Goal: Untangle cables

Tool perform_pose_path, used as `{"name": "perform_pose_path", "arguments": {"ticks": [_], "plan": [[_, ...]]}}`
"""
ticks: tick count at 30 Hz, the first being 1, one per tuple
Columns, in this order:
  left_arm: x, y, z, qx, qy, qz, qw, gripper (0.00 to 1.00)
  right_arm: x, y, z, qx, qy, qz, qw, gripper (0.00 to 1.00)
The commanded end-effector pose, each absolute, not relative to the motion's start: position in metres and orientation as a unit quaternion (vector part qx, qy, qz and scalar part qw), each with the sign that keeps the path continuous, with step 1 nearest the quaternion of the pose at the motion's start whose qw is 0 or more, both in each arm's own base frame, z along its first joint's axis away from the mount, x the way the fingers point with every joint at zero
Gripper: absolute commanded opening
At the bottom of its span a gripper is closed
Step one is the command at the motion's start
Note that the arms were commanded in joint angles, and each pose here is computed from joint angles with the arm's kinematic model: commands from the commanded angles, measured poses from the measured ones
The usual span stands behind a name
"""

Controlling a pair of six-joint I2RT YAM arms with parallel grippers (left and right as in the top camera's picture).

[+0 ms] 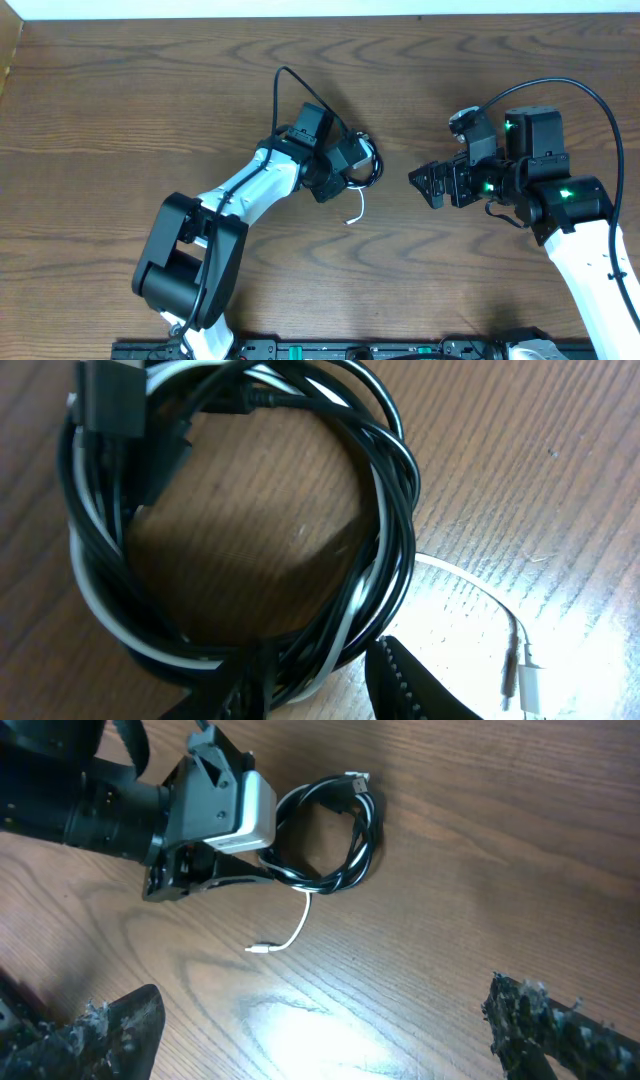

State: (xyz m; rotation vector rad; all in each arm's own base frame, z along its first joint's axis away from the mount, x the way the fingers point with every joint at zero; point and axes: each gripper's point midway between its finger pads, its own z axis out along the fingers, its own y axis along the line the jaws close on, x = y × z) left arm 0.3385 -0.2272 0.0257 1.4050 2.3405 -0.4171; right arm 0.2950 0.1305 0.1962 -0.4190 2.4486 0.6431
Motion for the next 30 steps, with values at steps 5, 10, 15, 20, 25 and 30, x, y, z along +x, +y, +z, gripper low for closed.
{"name": "perform_pose_path", "arguments": {"ticks": [5, 10, 15, 20, 25, 30], "plan": [[0.327, -0.216, -0.015, 0.507, 0.84, -0.135, 0.139, 0.24, 0.296, 0.134, 0.202, -0.165, 0.911, 0.246, 0.288, 0.99], [0.335, -0.22, 0.009, 0.501, 0.838, -0.135, 0.169, 0.08, 0.297, 0.134, 0.203, -0.166, 0.909, 0.246, 0.292, 0.99], [0.336, -0.243, 0.078, 0.469, 0.826, -0.201, 0.238, 0.08, 0.301, 0.135, 0.206, -0.147, 0.91, 0.253, 0.295, 0.99], [0.337, -0.244, 0.127, 0.386, 0.85, -0.229, 0.275, 0.07, 0.31, 0.137, 0.206, -0.091, 0.913, 0.272, 0.289, 0.95], [0.337, -0.245, 0.165, 0.285, 0.872, -0.268, 0.295, 0.07, 0.331, 0.141, 0.2, 0.005, 0.913, 0.305, 0.27, 0.88], [0.339, -0.245, 0.17, 0.239, 0.882, -0.285, 0.288, 0.08, 0.341, 0.154, 0.172, 0.08, 0.919, 0.323, 0.213, 0.82]]}}
